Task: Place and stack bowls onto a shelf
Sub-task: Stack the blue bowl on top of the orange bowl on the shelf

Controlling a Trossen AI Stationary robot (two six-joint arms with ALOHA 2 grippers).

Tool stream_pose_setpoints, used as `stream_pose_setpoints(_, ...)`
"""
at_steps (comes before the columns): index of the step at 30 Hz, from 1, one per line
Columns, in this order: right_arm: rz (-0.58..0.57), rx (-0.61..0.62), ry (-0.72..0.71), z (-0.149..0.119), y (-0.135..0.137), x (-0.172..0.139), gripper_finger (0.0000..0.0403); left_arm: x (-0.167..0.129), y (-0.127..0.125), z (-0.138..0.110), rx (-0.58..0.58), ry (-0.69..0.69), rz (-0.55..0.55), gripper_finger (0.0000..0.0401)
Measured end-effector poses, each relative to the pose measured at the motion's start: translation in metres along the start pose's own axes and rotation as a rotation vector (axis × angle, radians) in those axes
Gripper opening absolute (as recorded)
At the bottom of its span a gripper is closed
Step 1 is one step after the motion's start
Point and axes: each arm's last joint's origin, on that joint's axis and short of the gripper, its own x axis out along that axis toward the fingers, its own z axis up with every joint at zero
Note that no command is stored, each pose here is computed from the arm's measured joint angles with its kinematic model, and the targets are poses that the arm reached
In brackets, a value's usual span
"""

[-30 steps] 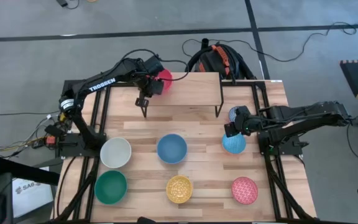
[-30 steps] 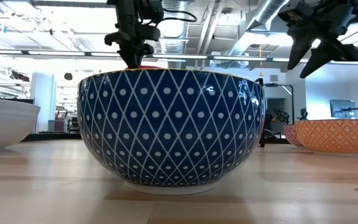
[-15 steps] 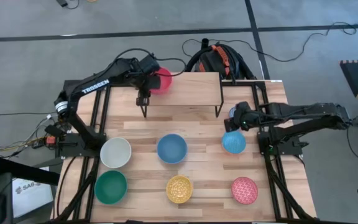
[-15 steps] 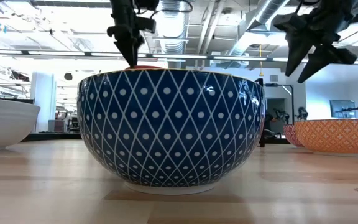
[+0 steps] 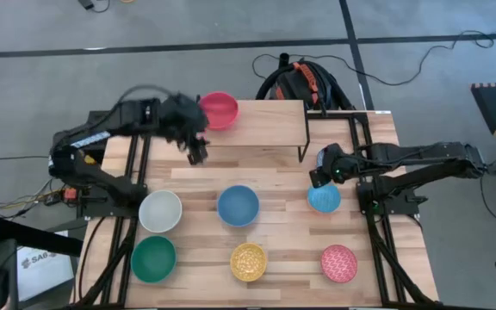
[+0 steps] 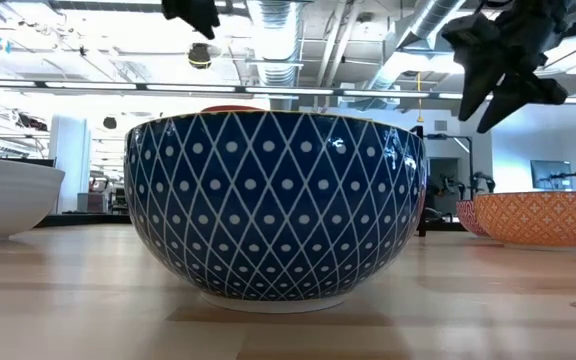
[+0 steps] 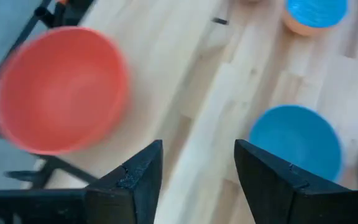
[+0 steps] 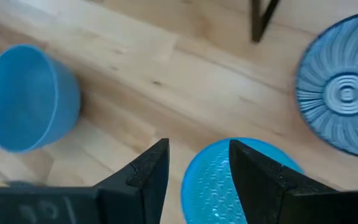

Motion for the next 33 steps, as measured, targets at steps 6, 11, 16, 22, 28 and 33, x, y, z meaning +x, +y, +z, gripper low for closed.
stream_pose_setpoints(6, 0.103, -0.038, -0.005, -0.006, 0.024, 0.013, 0.0194, -0.004, -0.053, -0.016, -0.153, -0.033, 0.012, 0.0183)
stream_pose_setpoints(11, 0.198, -0.068, -0.008, -0.010, 0.051, 0.038, 0.0188, -0.013, -0.084, -0.026, -0.387, -0.070, 0.006, 0.0183)
stream_pose_setpoints(16, 0.263, -0.090, -0.014, -0.010, 0.076, 0.072, 0.0175, -0.026, -0.102, -0.040, -0.495, -0.107, 0.026, 0.0183)
stream_pose_setpoints(22, 0.231, -0.114, -0.001, -0.008, 0.104, 0.106, 0.0176, -0.034, -0.108, -0.063, -0.555, -0.009, 0.082, 0.0183)
stream_pose_setpoints(28, 0.198, -0.115, 0.004, -0.003, 0.129, 0.136, 0.0205, -0.034, -0.114, -0.082, -0.557, 0.107, 0.094, 0.0183)
stream_pose_setpoints(33, 0.127, -0.063, 0.033, -0.005, 0.133, 0.165, 0.0218, -0.020, -0.121, -0.100, -0.529, 0.203, 0.108, 0.0183)
